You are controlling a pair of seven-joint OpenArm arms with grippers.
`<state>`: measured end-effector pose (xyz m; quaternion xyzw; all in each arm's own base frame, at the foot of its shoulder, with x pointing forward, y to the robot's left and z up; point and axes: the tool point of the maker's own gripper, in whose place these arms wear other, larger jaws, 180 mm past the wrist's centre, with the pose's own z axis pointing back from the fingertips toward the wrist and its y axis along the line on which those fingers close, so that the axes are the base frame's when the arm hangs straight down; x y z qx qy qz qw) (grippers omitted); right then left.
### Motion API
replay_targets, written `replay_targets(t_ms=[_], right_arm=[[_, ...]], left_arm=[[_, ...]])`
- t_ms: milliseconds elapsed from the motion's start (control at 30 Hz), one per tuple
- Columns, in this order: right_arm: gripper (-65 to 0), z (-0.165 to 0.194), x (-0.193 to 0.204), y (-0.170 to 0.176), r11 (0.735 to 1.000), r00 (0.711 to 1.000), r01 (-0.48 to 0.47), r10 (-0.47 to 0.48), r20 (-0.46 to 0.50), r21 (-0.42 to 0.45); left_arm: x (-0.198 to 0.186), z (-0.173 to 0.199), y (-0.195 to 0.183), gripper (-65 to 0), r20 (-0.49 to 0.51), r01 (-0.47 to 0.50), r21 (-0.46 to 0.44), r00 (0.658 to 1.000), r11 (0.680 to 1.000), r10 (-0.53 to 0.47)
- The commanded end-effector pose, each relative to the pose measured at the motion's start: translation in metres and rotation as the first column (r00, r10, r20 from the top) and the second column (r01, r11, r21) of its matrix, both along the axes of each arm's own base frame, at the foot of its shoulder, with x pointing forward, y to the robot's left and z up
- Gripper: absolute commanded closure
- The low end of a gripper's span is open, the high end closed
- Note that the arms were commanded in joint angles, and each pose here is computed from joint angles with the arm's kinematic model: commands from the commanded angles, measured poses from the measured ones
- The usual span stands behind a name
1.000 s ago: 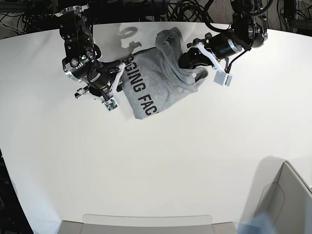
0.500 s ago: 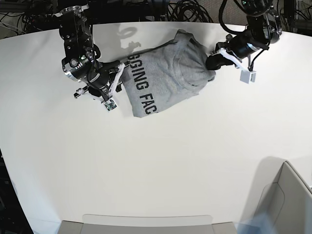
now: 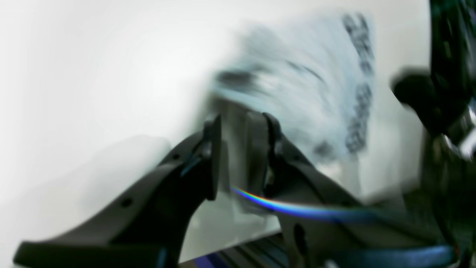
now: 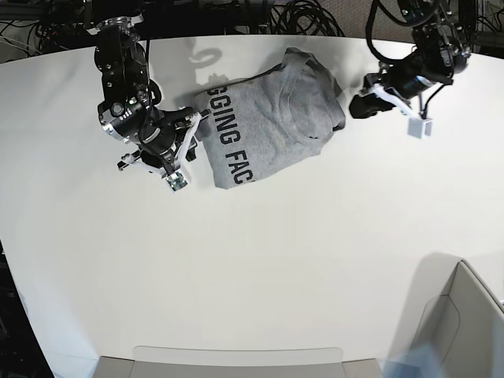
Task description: Fold the T-shirt properly
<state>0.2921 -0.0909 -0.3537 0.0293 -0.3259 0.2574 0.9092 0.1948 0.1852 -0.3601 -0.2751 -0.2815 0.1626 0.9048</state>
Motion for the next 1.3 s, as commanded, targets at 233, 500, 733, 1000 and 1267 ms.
replay_targets(t_ms=[233,500,733,1000,1267], right_arm=[[-3.4,0.017,0.020,-0.009,1.000,0.998,0.025,-0.026,0.065,0.003],[0.0,-0.019,0.016,-0.063,0.981,0.980,0.192,-0.192,-0.043,-0.018],[0.0,-0.050,-0.004,-0.059,0.991,0.982,0.112,-0.122,-0.145,-0.078],[0.0,-0.066,-0.022,-0.007,0.994,0.979,-0.077,0.060,-0.196,-0.080],[0.0,-0.081,-0.058,0.047,0.951,0.928,-0.299,0.272,-0.253,-0.075]], left_arm=[[0.004,0.043,-0.006,-5.4,0.121,0.045,-0.037,0.992,0.998,-0.040],[0.002,0.060,-0.127,0.0,0.205,0.405,-0.222,0.909,0.887,-0.364],[-0.030,0.029,-0.186,0.0,0.105,0.655,-0.111,0.756,0.748,-0.646],[-0.045,-0.014,-0.194,0.0,-0.036,0.734,0.043,0.679,0.678,-0.733],[-0.030,-0.070,-0.161,0.0,-0.198,0.695,0.118,0.716,0.709,-0.669]])
